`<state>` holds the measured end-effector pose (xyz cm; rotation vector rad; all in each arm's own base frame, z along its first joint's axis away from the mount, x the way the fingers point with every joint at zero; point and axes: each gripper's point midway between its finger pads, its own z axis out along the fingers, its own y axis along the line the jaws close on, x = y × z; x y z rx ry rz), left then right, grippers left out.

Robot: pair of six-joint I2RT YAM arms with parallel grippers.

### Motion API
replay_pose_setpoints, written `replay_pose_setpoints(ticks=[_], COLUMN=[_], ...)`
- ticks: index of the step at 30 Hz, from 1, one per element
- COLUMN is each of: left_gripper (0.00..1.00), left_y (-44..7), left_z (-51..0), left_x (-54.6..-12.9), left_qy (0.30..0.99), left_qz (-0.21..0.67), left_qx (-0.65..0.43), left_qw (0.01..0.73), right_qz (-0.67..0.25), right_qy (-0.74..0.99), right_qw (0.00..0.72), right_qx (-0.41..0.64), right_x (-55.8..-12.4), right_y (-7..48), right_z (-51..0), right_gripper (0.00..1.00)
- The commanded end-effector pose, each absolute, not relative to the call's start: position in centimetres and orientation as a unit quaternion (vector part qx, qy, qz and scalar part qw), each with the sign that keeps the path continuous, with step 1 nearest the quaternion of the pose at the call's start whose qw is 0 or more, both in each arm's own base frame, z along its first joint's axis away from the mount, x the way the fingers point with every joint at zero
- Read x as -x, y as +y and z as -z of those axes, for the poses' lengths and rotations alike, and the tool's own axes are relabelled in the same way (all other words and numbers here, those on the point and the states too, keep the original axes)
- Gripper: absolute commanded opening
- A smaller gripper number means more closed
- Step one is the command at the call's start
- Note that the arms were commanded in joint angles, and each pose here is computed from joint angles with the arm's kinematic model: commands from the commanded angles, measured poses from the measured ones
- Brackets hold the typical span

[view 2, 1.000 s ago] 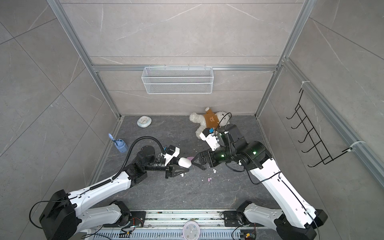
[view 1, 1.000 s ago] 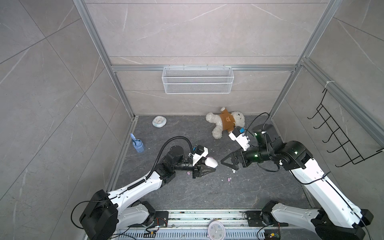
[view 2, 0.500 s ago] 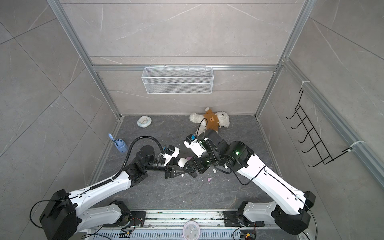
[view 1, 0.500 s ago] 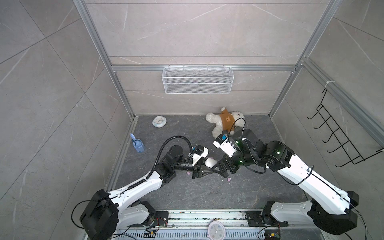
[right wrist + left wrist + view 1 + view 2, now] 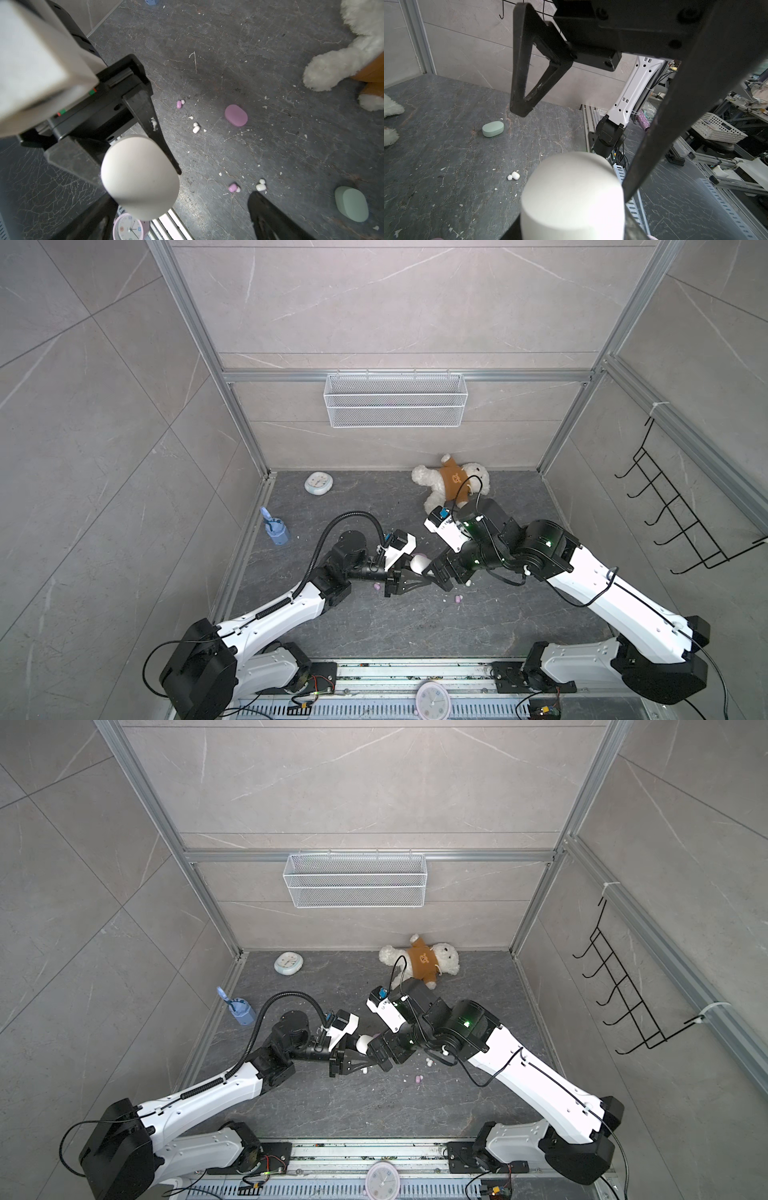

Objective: Insert the wireless bluetooth earbuds into the charging case

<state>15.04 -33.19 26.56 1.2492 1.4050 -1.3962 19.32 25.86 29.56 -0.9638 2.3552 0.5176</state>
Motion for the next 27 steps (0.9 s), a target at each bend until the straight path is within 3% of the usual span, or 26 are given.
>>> replay_pose_setpoints(ticks=[1,9,13,18,24,27], left_gripper=[0.37,0.37,0.37,0.37,0.37,0.36], left_y=[-32.9,-32.8,-32.9,-33.0,-33.0,-33.1], left_z=[-28.5,-28.6,-29.2,-29.8,-29.7,-29.6], left_x=[-13.9,-13.9,-14.2,-14.5,-14.6,-14.7], left_qy=[0.515,0.516,0.508,0.504,0.507,0.509], left_qz=[0.556,0.554,0.556,0.555,0.553,0.552], left_qx=[-0.510,-0.509,-0.503,-0.500,-0.499,-0.498], left_qw=[0.406,0.410,0.424,0.434,0.433,0.434], right_qz=[-0.169,-0.166,-0.236,-0.277,-0.289,-0.298], right_qy=[0.877,0.879,0.865,0.861,0.858,0.855], right_qw=[0.312,0.316,0.284,0.226,0.236,0.238], right_qx=[0.324,0.317,0.341,0.361,0.351,0.351], right_x=[-21.0,-21.1,-19.7,-18.2,-18.1,-17.9], right_y=[24.9,24.7,27.3,29.2,29.1,29.2], right_z=[-31.5,-31.9,-30.5,-28.4,-28.7,-29.0], right_gripper=[1.00,1.00,0.99,0.91,0.86,0.78])
